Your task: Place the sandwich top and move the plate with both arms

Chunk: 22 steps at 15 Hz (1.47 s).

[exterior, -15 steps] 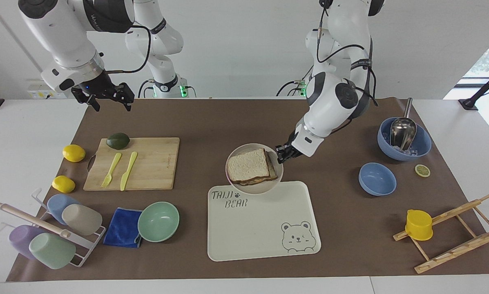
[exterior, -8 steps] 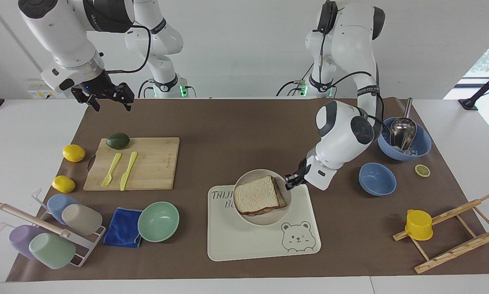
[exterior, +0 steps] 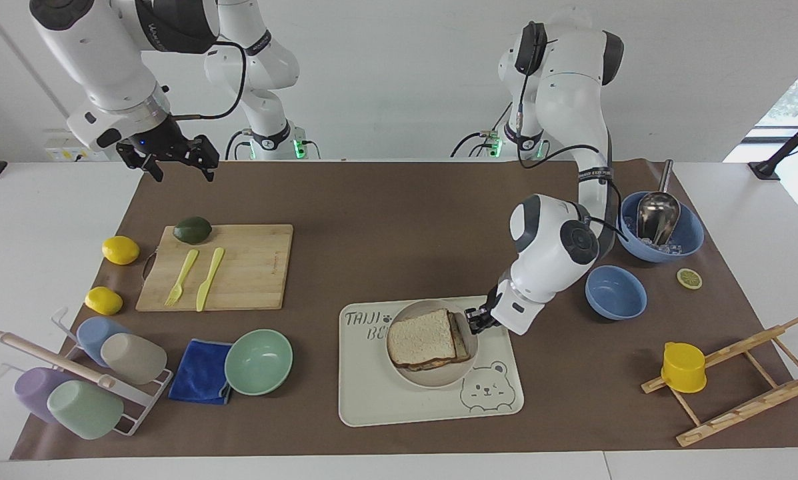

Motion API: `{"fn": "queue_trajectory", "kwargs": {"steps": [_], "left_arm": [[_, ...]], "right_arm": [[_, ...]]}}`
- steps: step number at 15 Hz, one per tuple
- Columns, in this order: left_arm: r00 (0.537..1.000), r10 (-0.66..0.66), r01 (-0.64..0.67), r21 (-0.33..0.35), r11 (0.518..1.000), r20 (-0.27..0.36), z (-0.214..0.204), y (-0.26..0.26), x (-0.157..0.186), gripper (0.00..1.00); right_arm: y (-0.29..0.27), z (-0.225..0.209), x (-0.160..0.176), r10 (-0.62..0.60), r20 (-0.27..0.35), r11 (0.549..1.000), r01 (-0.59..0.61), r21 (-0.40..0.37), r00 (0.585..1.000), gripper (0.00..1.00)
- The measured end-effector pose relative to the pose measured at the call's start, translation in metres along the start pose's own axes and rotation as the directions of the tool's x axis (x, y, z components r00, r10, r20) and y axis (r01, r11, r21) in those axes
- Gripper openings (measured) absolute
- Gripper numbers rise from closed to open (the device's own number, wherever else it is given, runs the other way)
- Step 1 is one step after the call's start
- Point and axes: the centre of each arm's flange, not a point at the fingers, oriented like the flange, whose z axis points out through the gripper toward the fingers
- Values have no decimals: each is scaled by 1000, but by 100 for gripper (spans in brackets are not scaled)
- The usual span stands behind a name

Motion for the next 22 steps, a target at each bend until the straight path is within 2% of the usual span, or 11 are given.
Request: {"fn": "queue_trajectory", "kwargs": {"steps": [7, 8, 11, 12, 16, 17, 20, 22], "left_arm": [[1000, 26, -26, 2, 1000, -5, 9, 0, -3, 3], [999, 35, -35, 2, 999, -5, 9, 0, -3, 7], [999, 42, -42, 2, 999, -9, 7, -1, -2, 36], [999, 42, -42, 2, 999, -10, 7, -2, -2, 51], [999, 34, -34, 4, 999, -14, 2, -10, 2, 94], [1000, 28, -27, 6, 1000, -15, -1, -14, 4, 100], [1000, -2, 3, 17, 1000, -18, -30, -36, 13, 100], [999, -25, 26, 37, 999, -21, -73, -53, 15, 100]], "right_arm": [[0, 0, 0, 0, 0, 1000, 0, 0, 1000, 100], [0, 0, 0, 0, 0, 1000, 0, 0, 1000, 100], [0, 0, 0, 0, 0, 1000, 0, 0, 1000, 100], [0, 0, 0, 0, 0, 1000, 0, 0, 1000, 100], [0, 0, 0, 0, 0, 1000, 0, 0, 1000, 100], [0, 0, 0, 0, 0, 1000, 0, 0, 1000, 100], [0, 0, 0, 0, 0, 1000, 0, 0, 1000, 100], [0, 0, 0, 0, 0, 1000, 0, 0, 1000, 100]]}}
